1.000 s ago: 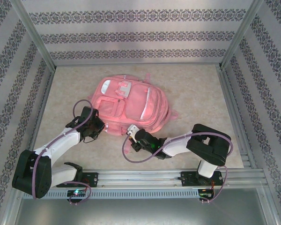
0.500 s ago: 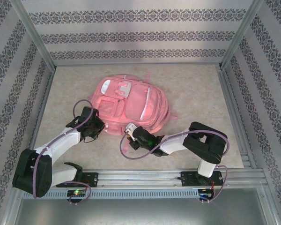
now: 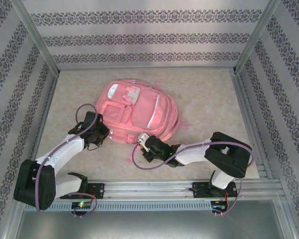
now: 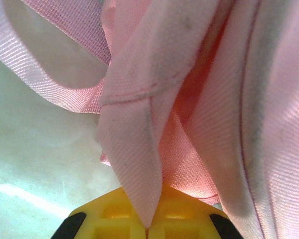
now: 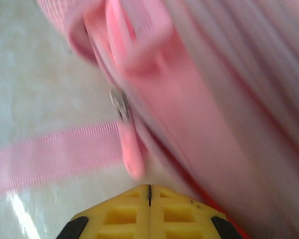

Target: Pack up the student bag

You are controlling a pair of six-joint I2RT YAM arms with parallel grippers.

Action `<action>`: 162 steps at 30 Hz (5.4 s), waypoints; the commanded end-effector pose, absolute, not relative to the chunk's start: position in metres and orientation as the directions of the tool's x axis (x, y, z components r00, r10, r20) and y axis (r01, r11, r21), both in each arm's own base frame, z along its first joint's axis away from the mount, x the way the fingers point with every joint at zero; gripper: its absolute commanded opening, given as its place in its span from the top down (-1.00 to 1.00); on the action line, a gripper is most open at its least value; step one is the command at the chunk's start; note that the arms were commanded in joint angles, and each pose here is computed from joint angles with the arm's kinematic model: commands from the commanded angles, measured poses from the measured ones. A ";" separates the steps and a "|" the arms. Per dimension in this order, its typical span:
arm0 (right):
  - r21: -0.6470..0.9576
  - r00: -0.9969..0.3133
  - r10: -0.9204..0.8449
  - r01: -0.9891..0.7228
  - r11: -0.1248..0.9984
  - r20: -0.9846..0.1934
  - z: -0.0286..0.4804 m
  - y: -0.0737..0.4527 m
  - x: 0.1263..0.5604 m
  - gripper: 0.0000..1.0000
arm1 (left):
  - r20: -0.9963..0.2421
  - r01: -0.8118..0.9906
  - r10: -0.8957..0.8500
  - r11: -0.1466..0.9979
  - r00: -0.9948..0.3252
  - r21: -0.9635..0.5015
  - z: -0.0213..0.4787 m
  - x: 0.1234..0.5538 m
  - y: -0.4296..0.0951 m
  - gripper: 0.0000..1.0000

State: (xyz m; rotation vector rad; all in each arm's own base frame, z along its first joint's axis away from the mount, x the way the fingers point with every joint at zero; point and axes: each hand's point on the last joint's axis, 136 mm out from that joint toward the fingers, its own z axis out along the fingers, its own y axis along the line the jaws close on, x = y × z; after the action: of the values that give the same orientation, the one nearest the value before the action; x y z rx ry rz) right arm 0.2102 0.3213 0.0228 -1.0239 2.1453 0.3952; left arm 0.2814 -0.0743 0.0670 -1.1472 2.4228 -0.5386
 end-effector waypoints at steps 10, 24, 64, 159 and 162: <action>0.077 -0.453 -0.544 -0.813 0.578 -0.706 0.024 0.314 0.191 0.69 | -0.234 -0.636 -0.778 0.617 -0.583 -0.464 0.067 0.284 -0.061 1.00; 0.046 -0.345 -0.493 -0.852 0.521 -0.799 0.024 0.353 0.208 0.24 | -0.204 -0.637 -0.785 0.600 -0.585 -0.483 0.064 0.277 -0.065 1.00; 0.092 -0.519 -0.409 -0.695 0.713 -0.750 0.014 0.338 0.251 1.00 | -0.206 -0.663 -0.800 0.586 -0.563 -0.466 0.055 0.272 -0.057 1.00; 0.291 -0.725 -0.309 -0.573 0.766 -0.615 0.065 0.304 0.169 1.00 | -0.170 -0.457 -0.680 0.636 -0.713 -0.622 0.057 0.293 -0.172 0.91; 0.275 -0.749 -0.306 -0.540 0.795 -0.588 0.060 0.287 0.165 1.00 | -0.180 -0.456 -0.673 0.649 -0.717 -0.609 0.057 0.294 -0.168 0.96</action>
State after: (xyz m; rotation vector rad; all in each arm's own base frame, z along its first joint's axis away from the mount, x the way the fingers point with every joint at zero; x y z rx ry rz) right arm 0.1682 0.3106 0.0689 -0.6833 2.3931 0.6814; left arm 0.2806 -0.1757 0.0515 -0.9261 2.5189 -0.8310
